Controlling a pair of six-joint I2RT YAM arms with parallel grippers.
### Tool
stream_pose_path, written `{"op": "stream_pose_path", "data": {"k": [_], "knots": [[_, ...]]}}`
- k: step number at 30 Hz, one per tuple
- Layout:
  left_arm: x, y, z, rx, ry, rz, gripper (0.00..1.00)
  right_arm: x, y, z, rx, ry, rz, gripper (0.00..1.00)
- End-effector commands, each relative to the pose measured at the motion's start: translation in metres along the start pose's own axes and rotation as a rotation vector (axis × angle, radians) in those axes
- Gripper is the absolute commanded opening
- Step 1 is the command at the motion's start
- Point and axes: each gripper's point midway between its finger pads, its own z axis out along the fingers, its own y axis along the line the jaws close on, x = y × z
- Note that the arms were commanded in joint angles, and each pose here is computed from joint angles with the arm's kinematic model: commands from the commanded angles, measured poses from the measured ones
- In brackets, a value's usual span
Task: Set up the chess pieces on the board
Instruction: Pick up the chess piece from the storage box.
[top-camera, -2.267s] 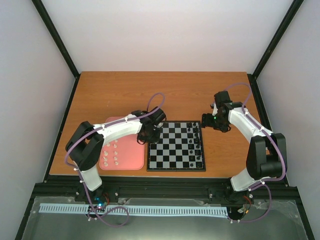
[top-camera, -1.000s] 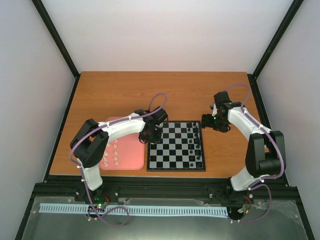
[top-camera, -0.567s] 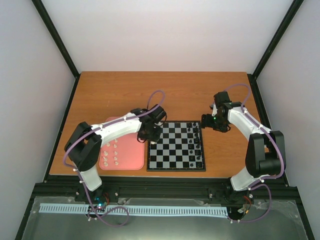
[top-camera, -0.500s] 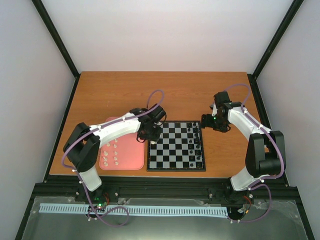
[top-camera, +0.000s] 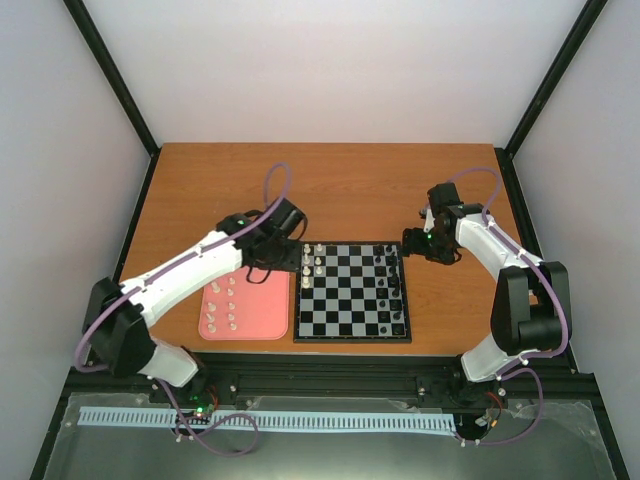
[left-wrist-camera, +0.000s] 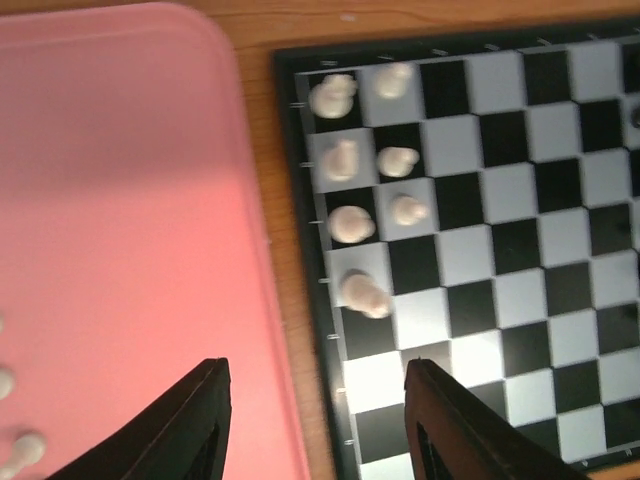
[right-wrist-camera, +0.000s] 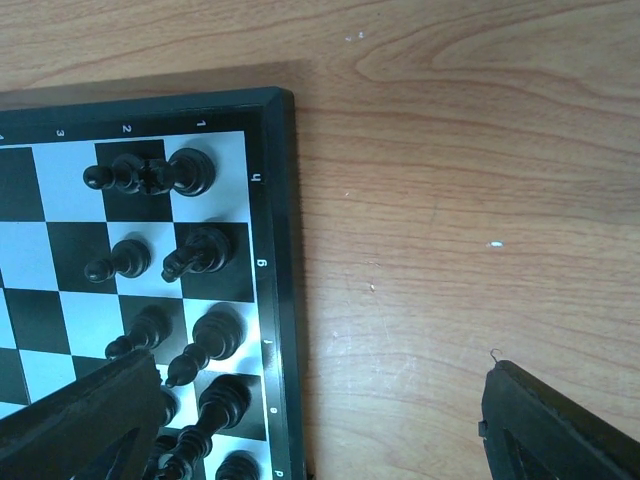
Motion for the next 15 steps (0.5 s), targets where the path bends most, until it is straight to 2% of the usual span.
{"op": "stream_pose_path", "data": {"k": [1,3,9,15], "knots": [[0.007,0.054,-0.009,-0.089,-0.005,-0.154,0.48,-0.009,0.003,-0.008,-0.022,-0.029,-0.002,1.0],[0.016,0.077,-0.008,-0.123,0.008,-0.222,0.44,-0.009,0.003,-0.009,-0.019,-0.03,-0.002,1.0],[0.032,0.143,-0.01,-0.202,0.025,-0.499,0.43,-0.008,0.002,-0.011,-0.015,-0.03,-0.002,1.0],[0.042,0.185,-0.003,-0.295,0.083,-0.586,0.41,-0.003,0.001,-0.012,-0.014,-0.027,-0.002,1.0]]}}
